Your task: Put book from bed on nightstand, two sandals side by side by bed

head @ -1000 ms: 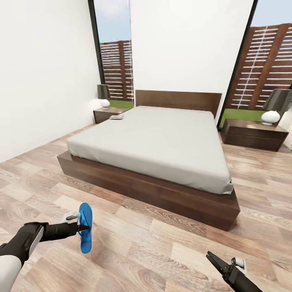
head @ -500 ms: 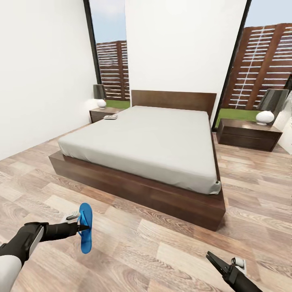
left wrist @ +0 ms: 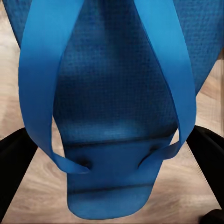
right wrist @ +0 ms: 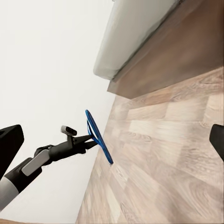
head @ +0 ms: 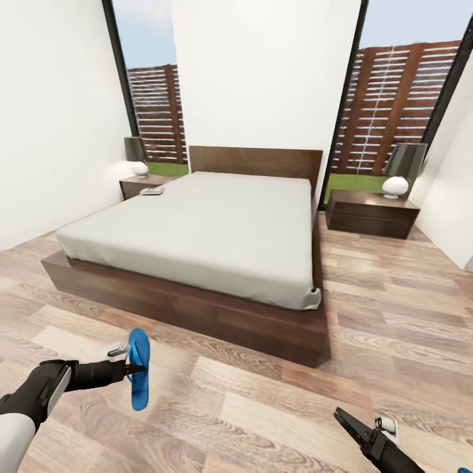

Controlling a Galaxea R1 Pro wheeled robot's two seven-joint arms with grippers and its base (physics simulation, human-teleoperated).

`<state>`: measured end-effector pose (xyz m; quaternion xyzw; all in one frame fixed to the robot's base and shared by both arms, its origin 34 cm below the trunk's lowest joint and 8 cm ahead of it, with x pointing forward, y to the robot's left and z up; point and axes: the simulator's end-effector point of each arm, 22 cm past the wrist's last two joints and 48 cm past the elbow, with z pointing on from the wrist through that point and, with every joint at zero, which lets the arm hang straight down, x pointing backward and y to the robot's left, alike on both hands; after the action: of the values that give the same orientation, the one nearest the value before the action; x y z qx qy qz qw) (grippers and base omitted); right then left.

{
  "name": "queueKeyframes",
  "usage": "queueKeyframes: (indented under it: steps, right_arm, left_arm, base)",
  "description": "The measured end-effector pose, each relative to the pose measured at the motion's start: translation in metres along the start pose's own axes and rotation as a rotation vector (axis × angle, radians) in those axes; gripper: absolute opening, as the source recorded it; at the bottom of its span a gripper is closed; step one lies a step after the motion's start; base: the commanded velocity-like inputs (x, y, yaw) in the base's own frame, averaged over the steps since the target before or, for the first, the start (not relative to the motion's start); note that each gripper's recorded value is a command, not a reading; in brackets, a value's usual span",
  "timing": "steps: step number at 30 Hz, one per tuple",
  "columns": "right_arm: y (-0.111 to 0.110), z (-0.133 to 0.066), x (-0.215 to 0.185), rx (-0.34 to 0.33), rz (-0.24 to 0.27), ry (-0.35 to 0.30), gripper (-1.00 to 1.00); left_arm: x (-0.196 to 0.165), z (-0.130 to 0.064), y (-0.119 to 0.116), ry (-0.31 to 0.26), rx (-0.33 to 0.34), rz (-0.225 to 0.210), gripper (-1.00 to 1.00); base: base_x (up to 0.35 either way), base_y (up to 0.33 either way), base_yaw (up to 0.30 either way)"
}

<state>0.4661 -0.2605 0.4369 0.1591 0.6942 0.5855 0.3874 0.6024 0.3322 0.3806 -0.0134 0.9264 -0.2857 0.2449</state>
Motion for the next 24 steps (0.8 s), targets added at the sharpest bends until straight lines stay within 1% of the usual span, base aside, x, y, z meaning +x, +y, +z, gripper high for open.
queueKeyframes:
  steps: [11,16,24]
  right_arm:
    - [0.0001,0.0001,0.0002,0.0,0.001,0.0,1.0]
    - [0.0001,0.0002,0.0002,0.0,0.001,0.0,1.0]
    - [0.0,0.0,0.0001,0.0,0.001,0.0,1.0]
  left_arm:
    - [0.0002,0.0009,-0.0012,0.0,0.002,0.0,-1.0]
    - [0.0017,0.0057,-0.0067,0.003,0.011,-0.001,-1.0]
    - [0.0022,0.0074,-0.0087,0.004,0.014,-0.001,-1.0]
  base:
    - [0.0,-0.259,-0.221]
    - [0.0,-0.259,-0.19]
    - [0.0,-0.259,-0.178]
